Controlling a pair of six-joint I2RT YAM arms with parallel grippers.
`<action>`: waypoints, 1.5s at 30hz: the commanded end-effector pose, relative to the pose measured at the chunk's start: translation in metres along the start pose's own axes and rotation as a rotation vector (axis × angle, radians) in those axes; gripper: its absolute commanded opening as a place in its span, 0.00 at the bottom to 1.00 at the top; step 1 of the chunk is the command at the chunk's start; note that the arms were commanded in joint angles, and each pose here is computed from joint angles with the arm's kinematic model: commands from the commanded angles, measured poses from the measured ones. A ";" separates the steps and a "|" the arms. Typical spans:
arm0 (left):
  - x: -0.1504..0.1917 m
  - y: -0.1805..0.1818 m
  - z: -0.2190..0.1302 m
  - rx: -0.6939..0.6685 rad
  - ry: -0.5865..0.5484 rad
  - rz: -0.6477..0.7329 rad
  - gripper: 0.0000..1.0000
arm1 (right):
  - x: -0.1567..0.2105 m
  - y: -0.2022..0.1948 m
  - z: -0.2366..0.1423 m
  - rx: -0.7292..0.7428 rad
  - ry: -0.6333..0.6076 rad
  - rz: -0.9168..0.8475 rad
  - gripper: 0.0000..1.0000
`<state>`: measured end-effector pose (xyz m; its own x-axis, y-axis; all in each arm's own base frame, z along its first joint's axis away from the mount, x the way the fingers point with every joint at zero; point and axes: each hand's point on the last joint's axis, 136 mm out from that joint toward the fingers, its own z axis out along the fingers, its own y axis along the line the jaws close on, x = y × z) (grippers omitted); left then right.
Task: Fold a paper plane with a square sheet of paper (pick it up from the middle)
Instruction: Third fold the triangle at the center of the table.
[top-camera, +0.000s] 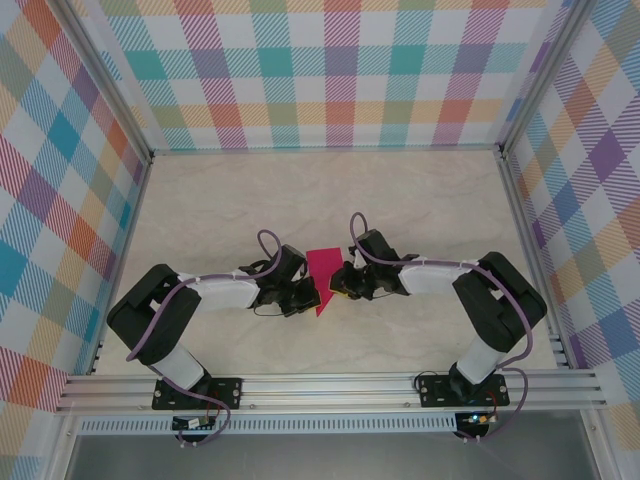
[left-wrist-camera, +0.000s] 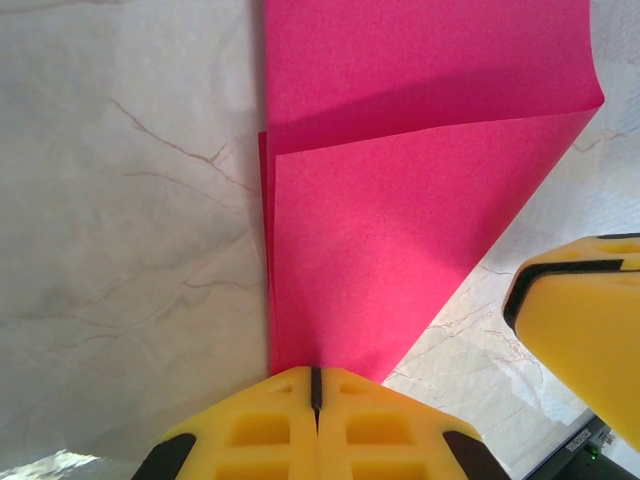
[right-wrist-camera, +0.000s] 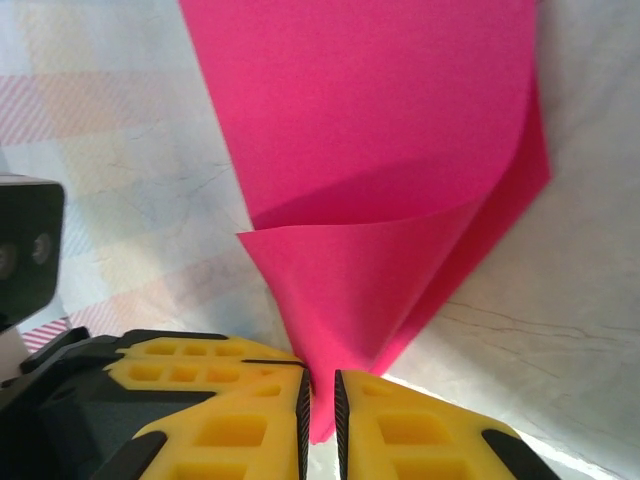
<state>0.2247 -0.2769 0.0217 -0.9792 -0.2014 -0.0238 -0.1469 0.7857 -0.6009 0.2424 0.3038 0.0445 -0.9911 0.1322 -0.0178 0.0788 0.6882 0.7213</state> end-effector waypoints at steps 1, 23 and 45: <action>0.001 -0.003 0.000 -0.014 0.003 0.025 0.01 | -0.004 0.015 0.002 -0.089 -0.002 -0.015 0.17; 0.000 0.000 0.000 -0.031 -0.004 0.016 0.01 | 0.005 -0.004 0.014 -0.078 0.029 0.010 0.16; -0.002 -0.008 -0.004 -0.014 -0.010 0.023 0.01 | 0.005 -0.019 0.019 -0.013 0.030 0.030 0.16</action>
<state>0.2250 -0.2752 0.0215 -0.9784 -0.2055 -0.0220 -0.1534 0.7935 -0.5889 0.2379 0.3086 0.0235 -0.9917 0.1272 0.0191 0.0988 0.6582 0.7464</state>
